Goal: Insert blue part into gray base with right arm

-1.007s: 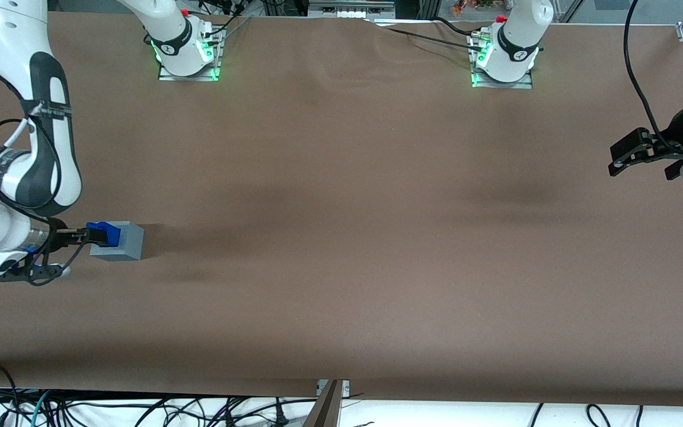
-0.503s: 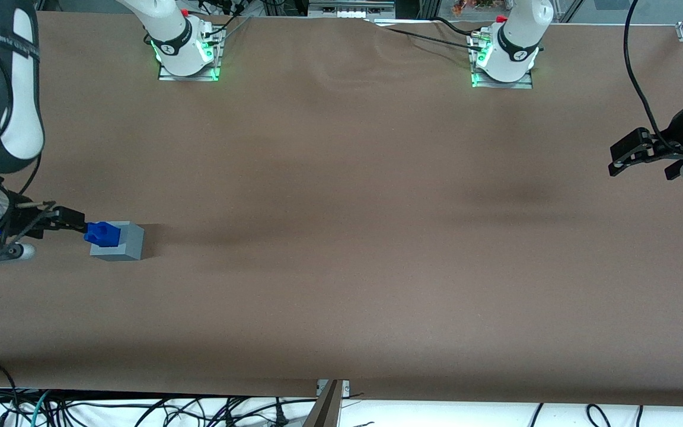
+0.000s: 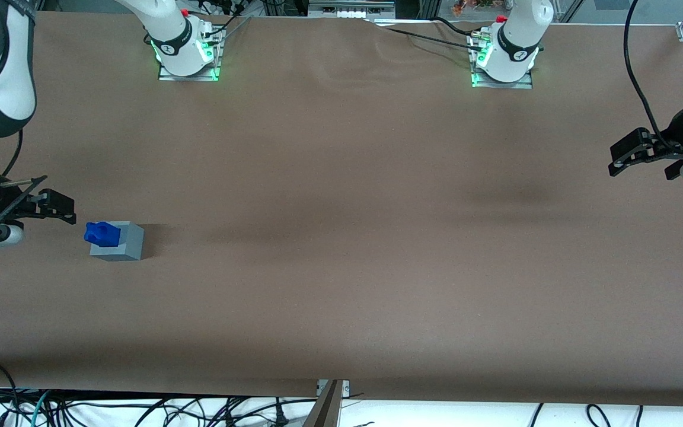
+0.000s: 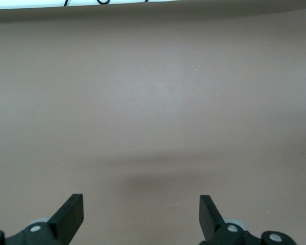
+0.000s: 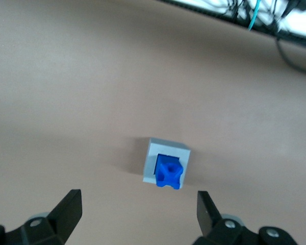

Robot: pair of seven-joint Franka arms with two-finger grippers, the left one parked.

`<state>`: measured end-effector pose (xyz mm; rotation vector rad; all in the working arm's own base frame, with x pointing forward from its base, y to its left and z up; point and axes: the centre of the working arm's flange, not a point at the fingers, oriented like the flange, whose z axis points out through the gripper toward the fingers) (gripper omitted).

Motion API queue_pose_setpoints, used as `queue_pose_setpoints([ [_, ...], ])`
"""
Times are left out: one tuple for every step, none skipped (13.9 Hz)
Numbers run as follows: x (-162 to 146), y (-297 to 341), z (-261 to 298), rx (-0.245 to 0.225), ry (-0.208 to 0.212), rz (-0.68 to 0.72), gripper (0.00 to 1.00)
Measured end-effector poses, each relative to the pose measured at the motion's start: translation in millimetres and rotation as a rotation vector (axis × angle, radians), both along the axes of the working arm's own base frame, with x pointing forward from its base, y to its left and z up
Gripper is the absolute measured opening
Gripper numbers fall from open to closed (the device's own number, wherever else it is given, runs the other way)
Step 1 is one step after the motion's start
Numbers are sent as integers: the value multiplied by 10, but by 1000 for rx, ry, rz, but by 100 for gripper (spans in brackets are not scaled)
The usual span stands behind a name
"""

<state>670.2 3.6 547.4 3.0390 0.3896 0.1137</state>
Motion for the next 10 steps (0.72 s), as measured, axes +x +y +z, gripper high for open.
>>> queue_pose_setpoints([
  [-7, 4, 104, 2, -18, 2, 100],
  [-37, -38, 194, 6, -28, -3, 100],
  [-76, -91, 279, 13, -36, -9, 100],
  [-109, -132, 337, 24, -38, -12, 100],
  [-139, -158, 363, 37, -34, -12, 100],
  [-166, -175, 362, 49, -26, -11, 100],
  [-189, -200, 351, 57, -18, -12, 100],
  [-216, -233, 339, 63, -10, -15, 100],
  [-251, -273, 326, 67, 0, -20, 100],
  [-287, -304, 316, 71, 9, -24, 100],
])
